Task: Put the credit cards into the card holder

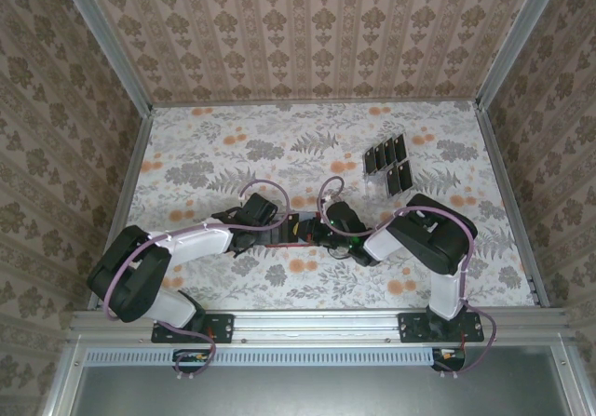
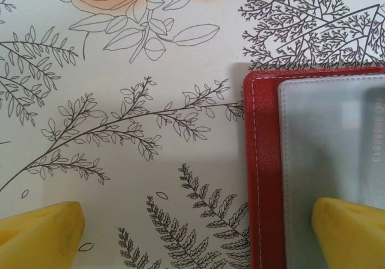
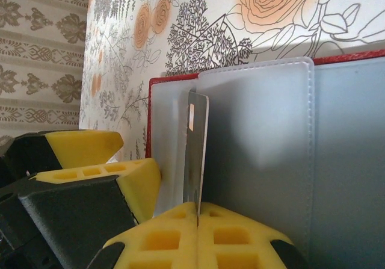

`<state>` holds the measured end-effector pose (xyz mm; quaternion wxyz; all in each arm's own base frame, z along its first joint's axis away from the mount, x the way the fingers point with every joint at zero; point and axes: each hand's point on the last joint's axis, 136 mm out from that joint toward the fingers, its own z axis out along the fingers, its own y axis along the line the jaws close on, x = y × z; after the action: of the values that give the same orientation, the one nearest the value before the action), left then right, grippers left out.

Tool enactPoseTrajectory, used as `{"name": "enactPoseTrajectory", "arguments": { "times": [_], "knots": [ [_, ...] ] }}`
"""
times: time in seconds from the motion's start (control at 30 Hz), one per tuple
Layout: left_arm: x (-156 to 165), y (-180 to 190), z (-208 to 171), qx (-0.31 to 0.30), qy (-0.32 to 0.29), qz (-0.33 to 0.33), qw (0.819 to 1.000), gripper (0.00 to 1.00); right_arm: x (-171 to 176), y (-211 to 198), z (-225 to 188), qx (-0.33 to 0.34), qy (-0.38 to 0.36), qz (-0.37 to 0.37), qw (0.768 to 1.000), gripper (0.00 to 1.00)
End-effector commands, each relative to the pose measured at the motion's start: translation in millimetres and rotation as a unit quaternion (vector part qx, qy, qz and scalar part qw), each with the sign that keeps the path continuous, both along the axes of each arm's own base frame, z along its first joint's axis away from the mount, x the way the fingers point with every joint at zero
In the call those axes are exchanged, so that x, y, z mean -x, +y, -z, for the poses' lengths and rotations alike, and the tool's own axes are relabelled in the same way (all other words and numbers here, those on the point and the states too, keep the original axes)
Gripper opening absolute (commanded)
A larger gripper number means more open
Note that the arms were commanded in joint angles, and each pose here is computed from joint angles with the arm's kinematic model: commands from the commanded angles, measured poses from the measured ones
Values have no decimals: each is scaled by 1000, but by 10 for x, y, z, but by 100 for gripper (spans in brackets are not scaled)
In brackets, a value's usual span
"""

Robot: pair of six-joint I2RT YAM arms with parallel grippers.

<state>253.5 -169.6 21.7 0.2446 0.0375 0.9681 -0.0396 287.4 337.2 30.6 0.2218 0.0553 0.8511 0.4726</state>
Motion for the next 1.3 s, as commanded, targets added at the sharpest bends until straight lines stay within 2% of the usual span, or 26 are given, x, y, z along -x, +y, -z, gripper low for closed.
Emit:
{"name": "enactPoseTrajectory", "arguments": {
  "times": [0.0, 0.23, 0.4, 0.63, 0.93, 1.27],
  "knots": [
    [109, 101, 117, -23, 22, -3, 999, 100, 153, -168, 403, 62, 59, -10, 996, 5],
    [47, 68, -9, -14, 13, -5, 1000, 100, 84, -193, 210, 108, 48, -31, 992, 24],
    [-25, 103, -117, -3, 7, -15, 1000, 100, 39, -179, 128, 142, 48, -45, 988, 30],
    [-55, 251, -183, 6, 4, -35, 999, 100, -22, -177, 115, 171, 54, -46, 983, 31],
    [-1, 376, -71, 1, 21, -56, 998, 100, -66, -152, 185, 183, 68, -45, 980, 30],
    [55, 377, 92, -1, 40, -58, 998, 100, -87, -84, 193, 180, 75, -51, 980, 22]
  ]
}}
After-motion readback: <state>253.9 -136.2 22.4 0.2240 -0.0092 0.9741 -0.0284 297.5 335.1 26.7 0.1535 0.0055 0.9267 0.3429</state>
